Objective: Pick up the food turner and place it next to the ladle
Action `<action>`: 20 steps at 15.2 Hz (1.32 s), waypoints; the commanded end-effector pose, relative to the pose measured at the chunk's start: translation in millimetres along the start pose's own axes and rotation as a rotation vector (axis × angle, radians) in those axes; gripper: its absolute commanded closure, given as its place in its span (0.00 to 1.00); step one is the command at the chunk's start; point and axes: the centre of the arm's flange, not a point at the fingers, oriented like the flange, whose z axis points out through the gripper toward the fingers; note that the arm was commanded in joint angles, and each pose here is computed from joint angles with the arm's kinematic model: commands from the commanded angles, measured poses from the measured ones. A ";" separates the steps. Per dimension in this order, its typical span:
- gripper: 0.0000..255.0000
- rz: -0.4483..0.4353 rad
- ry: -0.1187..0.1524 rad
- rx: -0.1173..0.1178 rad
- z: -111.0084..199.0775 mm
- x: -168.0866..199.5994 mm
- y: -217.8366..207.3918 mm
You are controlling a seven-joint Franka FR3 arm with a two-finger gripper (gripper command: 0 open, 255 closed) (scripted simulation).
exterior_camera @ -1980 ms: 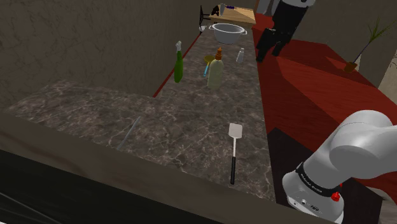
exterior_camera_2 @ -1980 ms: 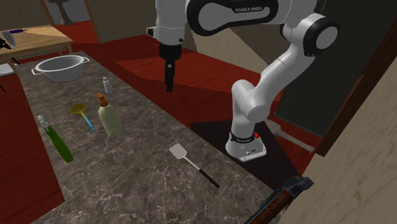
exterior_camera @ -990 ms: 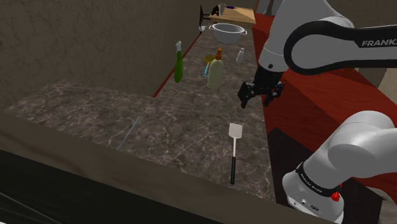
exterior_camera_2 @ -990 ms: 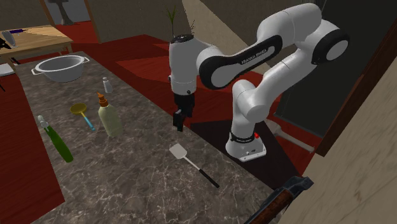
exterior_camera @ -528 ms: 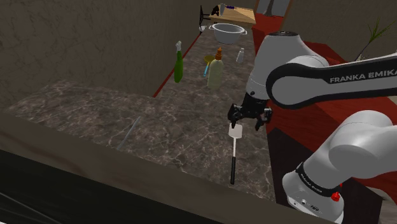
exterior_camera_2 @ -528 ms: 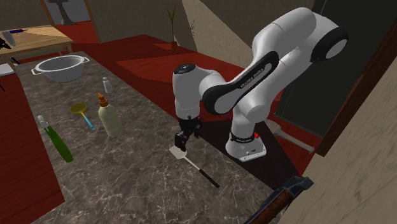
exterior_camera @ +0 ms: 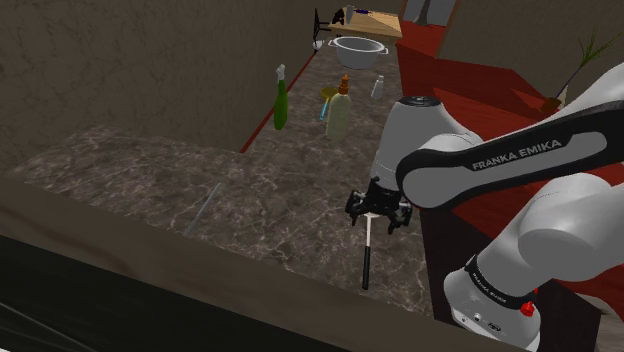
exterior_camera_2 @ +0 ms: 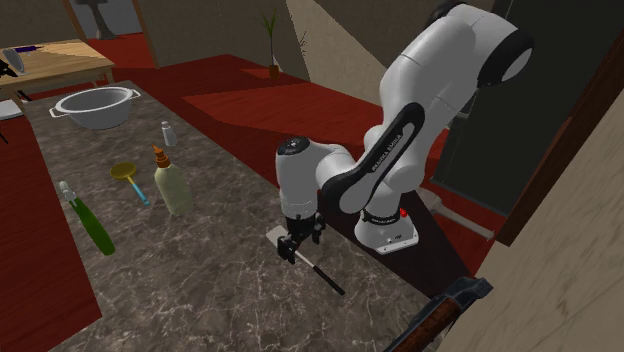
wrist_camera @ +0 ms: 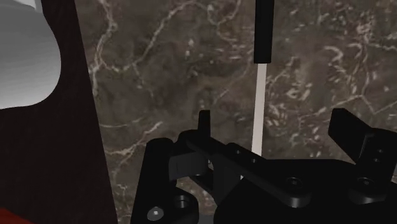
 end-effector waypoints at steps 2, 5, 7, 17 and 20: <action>0.00 0.003 0.000 0.001 14.3 -0.8 0.6; 0.00 0.003 0.000 0.001 22.7 -0.8 0.7; 0.00 0.003 0.000 0.001 22.7 -0.8 0.6; 1.00 0.003 0.000 0.001 22.6 -0.7 0.6; 1.00 0.003 0.000 0.001 22.6 -0.7 0.6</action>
